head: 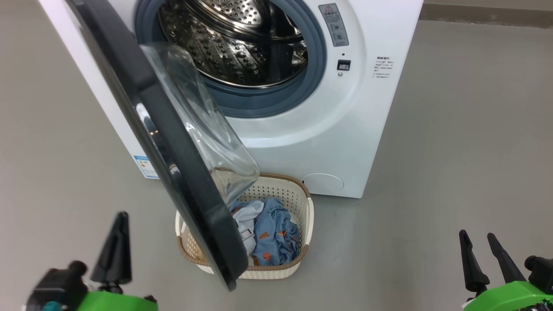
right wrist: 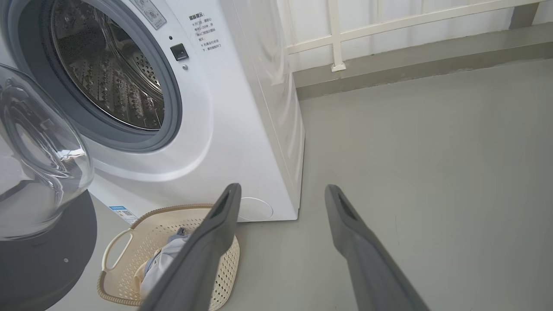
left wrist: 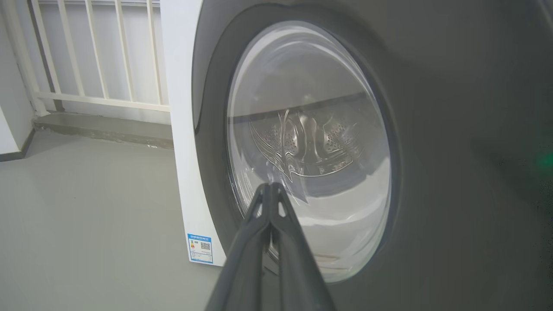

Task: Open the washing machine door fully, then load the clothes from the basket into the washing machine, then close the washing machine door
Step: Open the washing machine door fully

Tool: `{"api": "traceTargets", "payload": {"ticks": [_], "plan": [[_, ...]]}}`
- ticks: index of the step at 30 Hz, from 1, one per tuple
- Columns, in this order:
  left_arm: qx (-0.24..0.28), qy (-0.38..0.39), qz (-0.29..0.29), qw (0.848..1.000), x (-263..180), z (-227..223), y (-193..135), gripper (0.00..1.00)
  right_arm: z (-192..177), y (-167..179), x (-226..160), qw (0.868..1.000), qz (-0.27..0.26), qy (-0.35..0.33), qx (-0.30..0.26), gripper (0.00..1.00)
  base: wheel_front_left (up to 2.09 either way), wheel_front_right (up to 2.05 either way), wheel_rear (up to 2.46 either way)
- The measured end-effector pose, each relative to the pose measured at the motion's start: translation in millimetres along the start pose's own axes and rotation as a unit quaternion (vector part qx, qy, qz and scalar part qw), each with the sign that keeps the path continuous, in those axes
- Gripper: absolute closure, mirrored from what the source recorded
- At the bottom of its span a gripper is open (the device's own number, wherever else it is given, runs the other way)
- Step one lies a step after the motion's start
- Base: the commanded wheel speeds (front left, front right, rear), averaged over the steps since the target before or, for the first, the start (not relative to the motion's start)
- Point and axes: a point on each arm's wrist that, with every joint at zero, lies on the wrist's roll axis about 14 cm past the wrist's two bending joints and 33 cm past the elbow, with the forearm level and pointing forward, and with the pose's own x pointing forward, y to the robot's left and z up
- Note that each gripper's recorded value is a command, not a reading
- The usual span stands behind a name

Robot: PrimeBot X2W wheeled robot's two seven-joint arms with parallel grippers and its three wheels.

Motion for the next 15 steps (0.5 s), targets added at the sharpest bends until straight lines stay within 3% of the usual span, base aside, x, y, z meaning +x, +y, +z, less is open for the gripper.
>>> {"api": "traceTargets", "payload": {"ticks": [9, 15], "plan": [[0.003, -0.132, -0.01, 0.991, 3.2, 84.4, -7.5, 1.0, -1.9, 2.2, 1.1, 1.0, 0.003, 0.003, -0.001, 0.0, 0.0, 0.0, 0.0], [-0.004, -0.212, -0.068, 0.975, -3.0, 135.0, -47.0, 1.0, -2.0, 2.5, 2.3, 1.0, 0.004, 0.003, -0.004, 0.0, 0.0, 0.0, 0.0]]}}
